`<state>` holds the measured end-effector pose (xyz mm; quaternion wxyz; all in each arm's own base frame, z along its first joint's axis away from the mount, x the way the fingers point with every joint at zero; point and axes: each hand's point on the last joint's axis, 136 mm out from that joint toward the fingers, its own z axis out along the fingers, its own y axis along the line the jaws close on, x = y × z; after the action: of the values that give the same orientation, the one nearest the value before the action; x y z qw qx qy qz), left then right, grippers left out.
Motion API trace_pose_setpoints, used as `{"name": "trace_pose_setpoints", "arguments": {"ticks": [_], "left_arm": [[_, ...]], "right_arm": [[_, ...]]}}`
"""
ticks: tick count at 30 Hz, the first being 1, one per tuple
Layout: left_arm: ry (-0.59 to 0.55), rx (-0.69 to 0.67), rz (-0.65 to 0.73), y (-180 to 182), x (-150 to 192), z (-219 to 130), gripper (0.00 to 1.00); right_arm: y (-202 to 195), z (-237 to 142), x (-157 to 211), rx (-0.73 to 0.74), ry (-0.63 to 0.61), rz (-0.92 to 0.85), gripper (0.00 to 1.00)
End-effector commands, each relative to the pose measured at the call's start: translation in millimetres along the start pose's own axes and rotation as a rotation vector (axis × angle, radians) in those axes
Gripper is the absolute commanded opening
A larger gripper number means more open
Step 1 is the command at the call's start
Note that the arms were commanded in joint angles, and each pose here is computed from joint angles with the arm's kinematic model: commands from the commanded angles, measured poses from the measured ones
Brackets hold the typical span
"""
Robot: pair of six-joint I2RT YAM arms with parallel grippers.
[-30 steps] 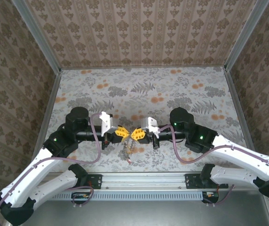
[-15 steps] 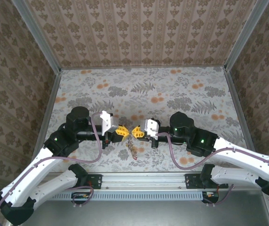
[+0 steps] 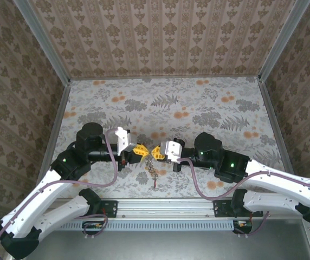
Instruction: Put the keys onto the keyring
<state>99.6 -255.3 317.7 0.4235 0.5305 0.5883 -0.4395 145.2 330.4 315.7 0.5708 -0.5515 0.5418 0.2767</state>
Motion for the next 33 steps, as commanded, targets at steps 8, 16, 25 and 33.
{"name": "trace_pose_setpoints", "arguments": {"ticks": [8,16,25,33], "left_arm": [[-0.102,-0.007,0.082,-2,-31,-4,0.0],[-0.101,-0.012,0.083,-1,-31,-5,0.0],[-0.103,-0.011,0.094,-3,-31,-6,0.0],[-0.12,0.031,0.118,-13,-35,-10,0.0]], "right_arm": [[11,0,9,-0.015,0.009,-0.031,0.11],[12,-1,8,-0.012,0.0,-0.026,0.2],[2,-15,2,0.044,-0.03,0.029,0.26],[-19,-31,-17,0.031,-0.13,0.185,0.32]]}}
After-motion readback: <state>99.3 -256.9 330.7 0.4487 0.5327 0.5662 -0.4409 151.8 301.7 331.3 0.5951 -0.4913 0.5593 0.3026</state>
